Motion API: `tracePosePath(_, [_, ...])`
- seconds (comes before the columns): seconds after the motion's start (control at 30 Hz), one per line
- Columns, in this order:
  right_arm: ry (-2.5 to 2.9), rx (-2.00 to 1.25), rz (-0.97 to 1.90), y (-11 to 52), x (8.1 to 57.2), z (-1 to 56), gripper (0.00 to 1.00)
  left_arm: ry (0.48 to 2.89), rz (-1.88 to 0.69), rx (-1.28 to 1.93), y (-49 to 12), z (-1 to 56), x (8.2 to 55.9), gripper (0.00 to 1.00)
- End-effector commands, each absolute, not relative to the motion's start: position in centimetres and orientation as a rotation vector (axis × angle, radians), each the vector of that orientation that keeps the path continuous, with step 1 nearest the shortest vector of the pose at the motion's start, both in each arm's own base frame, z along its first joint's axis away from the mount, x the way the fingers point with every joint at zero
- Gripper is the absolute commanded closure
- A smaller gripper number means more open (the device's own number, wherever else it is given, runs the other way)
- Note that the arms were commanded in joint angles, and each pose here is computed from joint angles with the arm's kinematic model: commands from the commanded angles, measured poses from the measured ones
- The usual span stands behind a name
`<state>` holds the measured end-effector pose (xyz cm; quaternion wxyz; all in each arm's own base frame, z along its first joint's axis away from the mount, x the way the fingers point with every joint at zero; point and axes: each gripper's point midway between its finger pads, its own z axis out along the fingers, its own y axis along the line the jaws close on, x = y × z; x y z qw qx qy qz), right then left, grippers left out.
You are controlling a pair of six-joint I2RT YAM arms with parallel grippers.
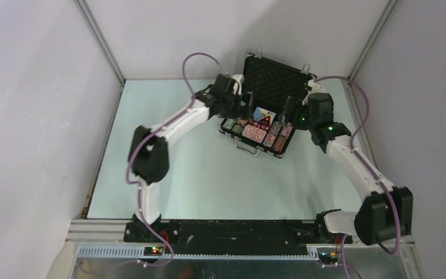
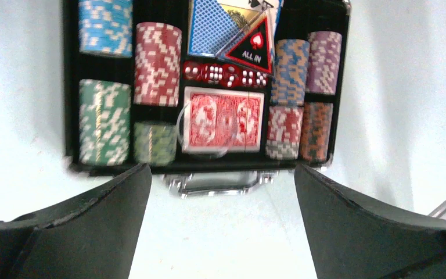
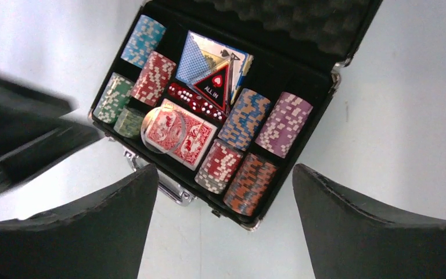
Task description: Pack up texas hold em set
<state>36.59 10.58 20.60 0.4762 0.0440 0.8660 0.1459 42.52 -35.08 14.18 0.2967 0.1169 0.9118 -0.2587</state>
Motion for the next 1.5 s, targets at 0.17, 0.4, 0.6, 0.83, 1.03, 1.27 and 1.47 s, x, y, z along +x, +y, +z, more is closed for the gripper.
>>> tracePosePath(0.17, [2.012, 0.385, 0.465, 12.7, 44.9, 18.9, 0.56, 2.192, -0.614, 0.327, -27.0, 23.2, 37.0, 0.0])
tracePosePath(0.4, [1.981, 0.43, 0.409, 14.5, 49.8, 16.1, 0.74, 2.143, -0.541, 0.319, -23.6, 22.9, 34.1, 0.0])
tracePosePath(0.6, [2.04, 0.461, 0.401, 16.6, 53.0, 13.7, 1.0, 2.123, -0.487, 0.317, -21.8, 22.8, 33.1, 0.0])
tracePosePath(0.83, [2.173, 0.477, 0.34, 16.8, 54.1, 8.6, 1.0, 2.132, -0.423, 0.287, -20.3, 22.1, 32.7, 0.0])
tracePosePath(1.03, [2.263, 0.443, 0.254, 15.5, 53.3, 5.4, 1.0, 2.139, -0.403, 0.289, -19.7, 21.9, 32.9, 0.0])
tracePosePath(1.27, [2.335, 0.425, 0.278, 15.9, 51.5, 4.0, 1.0, 2.136, -0.383, 0.297, -19.4, 22.1, 33.4, 0.0])
tracePosePath(1.47, [2.439, 0.447, 0.253, 16.4, 50.4, 2.7, 1.0, 2.136, -0.381, 0.318, -19.6, 22.5, 34.0, 0.0])
